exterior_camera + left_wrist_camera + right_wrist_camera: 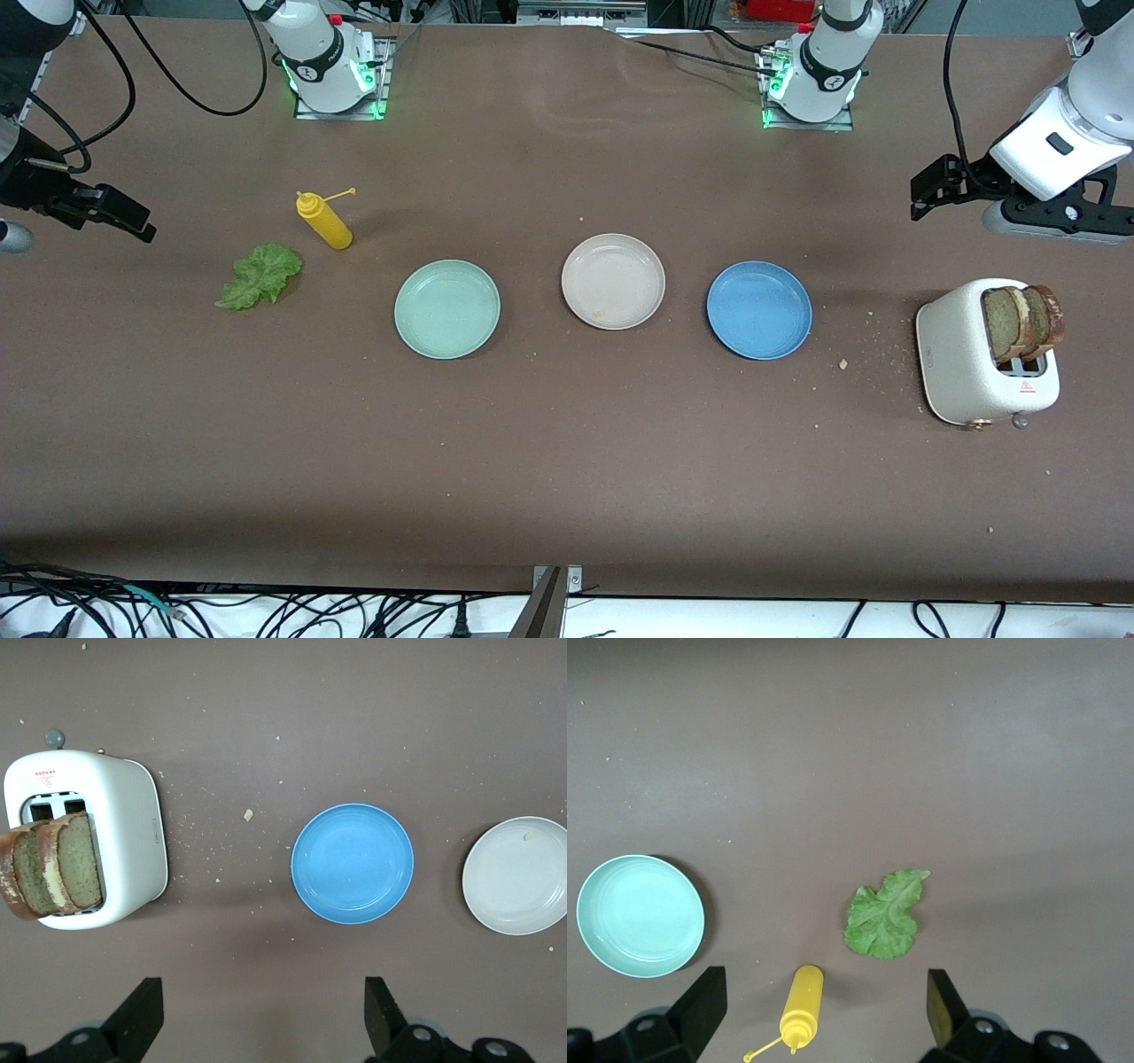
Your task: Make sandwich in beige plate with both arms
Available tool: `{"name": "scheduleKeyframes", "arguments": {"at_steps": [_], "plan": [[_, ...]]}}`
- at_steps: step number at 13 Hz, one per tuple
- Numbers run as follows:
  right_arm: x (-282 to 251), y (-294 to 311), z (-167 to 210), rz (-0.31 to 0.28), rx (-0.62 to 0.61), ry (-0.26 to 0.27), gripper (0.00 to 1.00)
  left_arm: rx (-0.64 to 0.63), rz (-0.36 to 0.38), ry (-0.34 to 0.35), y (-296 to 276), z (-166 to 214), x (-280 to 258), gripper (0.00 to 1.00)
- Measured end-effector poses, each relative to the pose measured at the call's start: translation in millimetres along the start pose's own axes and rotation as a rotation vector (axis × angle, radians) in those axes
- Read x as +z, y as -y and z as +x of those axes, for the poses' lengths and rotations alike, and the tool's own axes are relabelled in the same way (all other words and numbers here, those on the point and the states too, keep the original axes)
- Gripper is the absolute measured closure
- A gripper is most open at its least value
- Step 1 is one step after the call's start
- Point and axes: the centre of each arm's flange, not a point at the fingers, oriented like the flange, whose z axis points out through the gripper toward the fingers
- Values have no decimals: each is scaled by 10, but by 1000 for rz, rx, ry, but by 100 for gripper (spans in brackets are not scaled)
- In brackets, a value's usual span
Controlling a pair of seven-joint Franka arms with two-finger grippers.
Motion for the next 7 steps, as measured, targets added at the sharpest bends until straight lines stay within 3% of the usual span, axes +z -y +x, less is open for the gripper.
{"name": "scheduleKeyframes", "arguments": {"at_steps": [7], "plan": [[-12,2,2,0,0,-2,0,-2,0,-4,10,5,-17,0]]}}
